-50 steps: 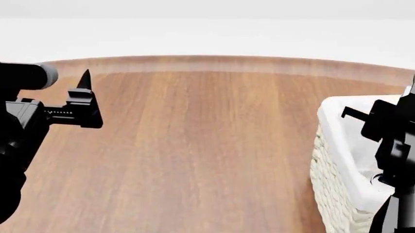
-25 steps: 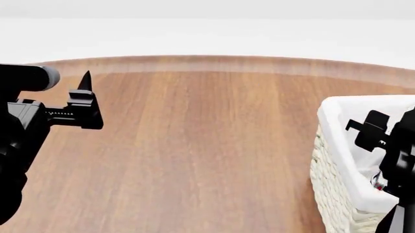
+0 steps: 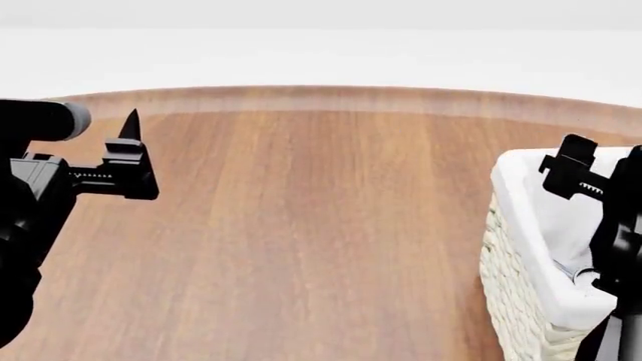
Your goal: Pick up the alphabet soup and the cream cheese box, and put them in the basket.
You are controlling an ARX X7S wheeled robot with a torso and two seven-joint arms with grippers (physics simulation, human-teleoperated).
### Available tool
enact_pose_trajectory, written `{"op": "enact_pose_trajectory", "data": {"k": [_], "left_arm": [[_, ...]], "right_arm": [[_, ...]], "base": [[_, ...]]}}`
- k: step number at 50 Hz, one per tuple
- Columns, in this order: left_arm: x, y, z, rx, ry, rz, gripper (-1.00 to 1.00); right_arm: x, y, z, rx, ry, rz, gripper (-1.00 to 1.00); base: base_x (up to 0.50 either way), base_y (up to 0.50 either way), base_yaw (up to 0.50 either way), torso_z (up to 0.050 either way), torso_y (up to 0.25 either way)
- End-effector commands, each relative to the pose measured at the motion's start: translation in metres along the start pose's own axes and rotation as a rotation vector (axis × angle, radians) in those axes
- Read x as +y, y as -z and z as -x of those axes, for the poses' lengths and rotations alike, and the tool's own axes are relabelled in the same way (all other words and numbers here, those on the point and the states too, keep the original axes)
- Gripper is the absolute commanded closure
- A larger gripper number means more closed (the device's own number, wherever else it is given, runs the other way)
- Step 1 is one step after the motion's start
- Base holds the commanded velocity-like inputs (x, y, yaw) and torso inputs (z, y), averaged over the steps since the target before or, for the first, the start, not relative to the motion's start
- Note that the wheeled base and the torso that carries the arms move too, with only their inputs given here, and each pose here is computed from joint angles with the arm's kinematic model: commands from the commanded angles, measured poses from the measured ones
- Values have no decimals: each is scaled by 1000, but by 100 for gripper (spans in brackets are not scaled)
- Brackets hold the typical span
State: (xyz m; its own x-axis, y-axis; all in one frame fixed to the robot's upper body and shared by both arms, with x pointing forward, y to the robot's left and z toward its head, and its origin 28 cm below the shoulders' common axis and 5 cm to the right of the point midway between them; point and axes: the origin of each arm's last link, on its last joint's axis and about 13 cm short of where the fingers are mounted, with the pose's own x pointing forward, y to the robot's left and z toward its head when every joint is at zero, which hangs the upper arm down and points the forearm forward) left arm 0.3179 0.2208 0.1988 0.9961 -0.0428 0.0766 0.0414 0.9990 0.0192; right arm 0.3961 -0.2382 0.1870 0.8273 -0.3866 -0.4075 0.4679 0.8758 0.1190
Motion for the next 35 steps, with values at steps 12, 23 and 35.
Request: {"op": "enact_pose_trajectory", "data": {"k": [12,23,35], "left_arm": [[-5,-1,5,-47,6,48,-100],[-7,-13,13,-137,-4,81,-100],[-9,-19,20,-189,0,87,-100]], "right_arm": [[67,9,97,-562,-576,294,-100],[68,27,119,-690,-517,435,-100],[65,38,129,-737,-507,483,-100]], "base": [[0,0,0,0,0],[0,0,0,0,0],[0,0,0,0,0]]}}
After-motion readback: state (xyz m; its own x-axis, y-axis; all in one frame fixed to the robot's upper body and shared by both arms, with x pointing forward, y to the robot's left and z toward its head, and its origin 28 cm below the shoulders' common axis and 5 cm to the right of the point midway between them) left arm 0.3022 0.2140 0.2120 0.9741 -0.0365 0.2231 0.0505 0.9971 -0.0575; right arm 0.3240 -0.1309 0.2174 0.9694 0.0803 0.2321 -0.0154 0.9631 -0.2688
